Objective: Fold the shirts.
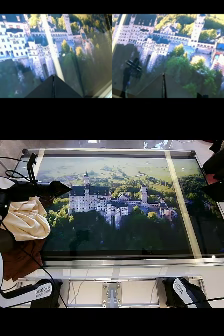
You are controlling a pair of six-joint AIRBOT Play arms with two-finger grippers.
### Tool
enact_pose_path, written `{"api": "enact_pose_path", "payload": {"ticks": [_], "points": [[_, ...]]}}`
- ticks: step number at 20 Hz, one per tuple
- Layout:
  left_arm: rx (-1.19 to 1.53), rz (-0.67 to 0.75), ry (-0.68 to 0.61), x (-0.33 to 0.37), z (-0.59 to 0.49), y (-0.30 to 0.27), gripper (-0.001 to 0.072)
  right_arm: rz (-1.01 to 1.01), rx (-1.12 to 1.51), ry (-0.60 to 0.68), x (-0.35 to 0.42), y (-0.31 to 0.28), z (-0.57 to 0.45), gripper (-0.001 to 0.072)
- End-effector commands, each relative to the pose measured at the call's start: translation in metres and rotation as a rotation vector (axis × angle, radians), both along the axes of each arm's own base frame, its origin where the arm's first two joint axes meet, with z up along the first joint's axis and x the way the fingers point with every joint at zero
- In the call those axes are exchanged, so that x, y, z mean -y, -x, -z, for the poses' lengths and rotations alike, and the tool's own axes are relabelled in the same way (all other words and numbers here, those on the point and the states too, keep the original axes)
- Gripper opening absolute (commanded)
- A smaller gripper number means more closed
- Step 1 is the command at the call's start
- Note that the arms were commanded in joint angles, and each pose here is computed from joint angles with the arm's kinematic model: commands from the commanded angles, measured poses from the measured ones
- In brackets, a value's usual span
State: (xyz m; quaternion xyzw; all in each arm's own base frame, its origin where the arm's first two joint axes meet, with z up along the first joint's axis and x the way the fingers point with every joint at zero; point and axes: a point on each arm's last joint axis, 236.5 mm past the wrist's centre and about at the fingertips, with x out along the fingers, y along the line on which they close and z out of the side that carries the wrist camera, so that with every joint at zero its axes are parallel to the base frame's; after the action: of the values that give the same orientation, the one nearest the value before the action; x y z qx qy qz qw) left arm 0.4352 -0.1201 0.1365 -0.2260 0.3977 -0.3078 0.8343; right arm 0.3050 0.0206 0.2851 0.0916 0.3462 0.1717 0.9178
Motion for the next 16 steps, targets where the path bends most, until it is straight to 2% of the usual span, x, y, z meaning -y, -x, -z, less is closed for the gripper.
{"api": "enact_pose_path", "payload": {"ticks": [1, 12, 15, 16], "points": [[0.000, -0.001, 0.000, -0.0002, 0.0000, -0.0001, 0.0012, 0.000, 0.002, 0.001, -0.0002, 0.0002, -0.0006, 0.0013], [0.000, 0.000, 0.001, 0.0000, -0.0002, -0.0001, 0.0012, 0.000, 0.002, 0.001, -0.0002, 0.0002, -0.0006, 0.0013], [0.008, -0.002, 0.050, 0.0057, -0.0092, -0.0013, 0.0012, 0.000, 0.003, 0.001, -0.0001, 0.0000, -0.0008, 0.0013], [0.014, -0.011, 0.046, 0.0043, -0.0093, -0.0034, 0.0048, 0.000, 0.003, 0.000, -0.0003, 0.0000, -0.0009, 0.0013]]}}
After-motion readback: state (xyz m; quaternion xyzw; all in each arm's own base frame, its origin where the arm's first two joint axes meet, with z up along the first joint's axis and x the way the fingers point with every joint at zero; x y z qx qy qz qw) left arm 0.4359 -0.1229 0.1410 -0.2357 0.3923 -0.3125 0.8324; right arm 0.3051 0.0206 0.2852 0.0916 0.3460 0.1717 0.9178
